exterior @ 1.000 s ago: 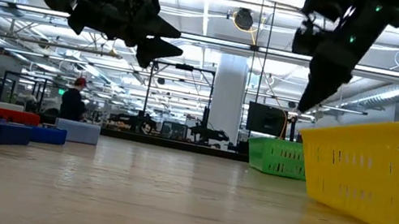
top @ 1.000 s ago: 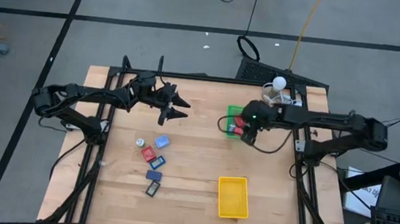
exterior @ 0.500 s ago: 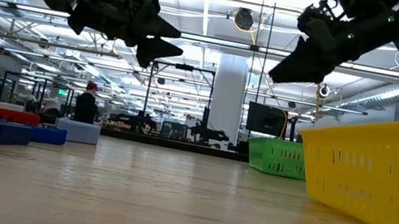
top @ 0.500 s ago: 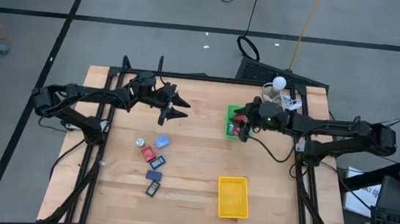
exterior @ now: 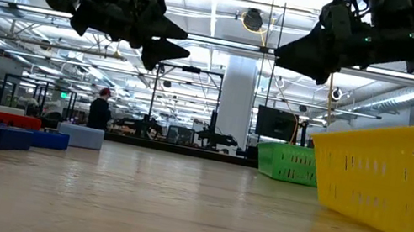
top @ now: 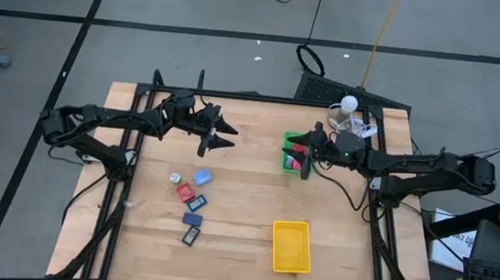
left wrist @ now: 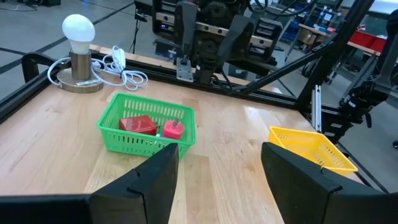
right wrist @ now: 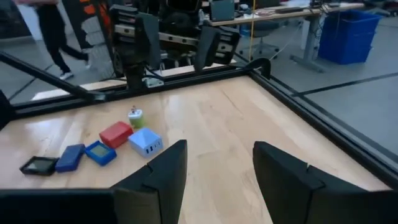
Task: Pick & Place Office items
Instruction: Put the green charger adapter into the green bin
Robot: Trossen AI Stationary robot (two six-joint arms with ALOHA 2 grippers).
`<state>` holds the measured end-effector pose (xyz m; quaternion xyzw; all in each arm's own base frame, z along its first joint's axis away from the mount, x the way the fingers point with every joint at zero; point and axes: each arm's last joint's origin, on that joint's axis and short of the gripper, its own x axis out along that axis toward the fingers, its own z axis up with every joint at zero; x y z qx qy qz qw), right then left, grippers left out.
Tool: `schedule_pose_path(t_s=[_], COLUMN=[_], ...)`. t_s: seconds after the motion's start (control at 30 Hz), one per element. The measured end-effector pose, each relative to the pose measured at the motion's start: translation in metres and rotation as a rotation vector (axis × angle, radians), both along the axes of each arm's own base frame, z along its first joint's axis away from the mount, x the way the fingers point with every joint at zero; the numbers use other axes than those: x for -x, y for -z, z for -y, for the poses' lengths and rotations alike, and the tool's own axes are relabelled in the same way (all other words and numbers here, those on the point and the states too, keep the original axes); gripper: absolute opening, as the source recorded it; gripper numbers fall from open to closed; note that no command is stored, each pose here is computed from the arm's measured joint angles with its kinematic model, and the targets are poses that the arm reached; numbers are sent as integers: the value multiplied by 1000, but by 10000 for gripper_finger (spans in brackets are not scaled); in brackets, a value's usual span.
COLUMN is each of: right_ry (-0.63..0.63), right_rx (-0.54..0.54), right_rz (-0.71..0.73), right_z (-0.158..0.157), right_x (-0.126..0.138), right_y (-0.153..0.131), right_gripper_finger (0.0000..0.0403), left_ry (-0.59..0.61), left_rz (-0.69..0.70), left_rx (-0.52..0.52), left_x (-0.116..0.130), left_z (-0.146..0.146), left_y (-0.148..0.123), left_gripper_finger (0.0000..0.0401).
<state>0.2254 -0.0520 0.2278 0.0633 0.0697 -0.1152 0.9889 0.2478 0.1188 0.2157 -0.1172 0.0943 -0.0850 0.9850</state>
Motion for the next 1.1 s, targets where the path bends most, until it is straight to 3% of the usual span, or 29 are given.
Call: schedule_pose_path(t_s=[0.2,0.33,0.57,0.73,0.9,1.1], right_ry=[0,-2,-5,-9,-41,-92], right_rx=[-9,1,24,38,32,54], right_rz=[1,-1,-6,-21,-46,-48], right_z=[0,0,0,0,-1,-2], right_x=[0,0,0,0,0,0], right_y=[0,0,0,1,4,4], right_gripper_finger=[171,171,171,171,171,171], left_ry=[-11,59,137,181,194,-121], left_rz=[-25,-12,74,75,-71,-475], left_rx=[134,210,324,324,294,177], left_x=[0,5,40,72,94,119], left_z=[0,1,-4,8,45,77], left_y=[0,-9,-51,-74,-68,-38], left_gripper_finger=[230,230,230,230,230,230])
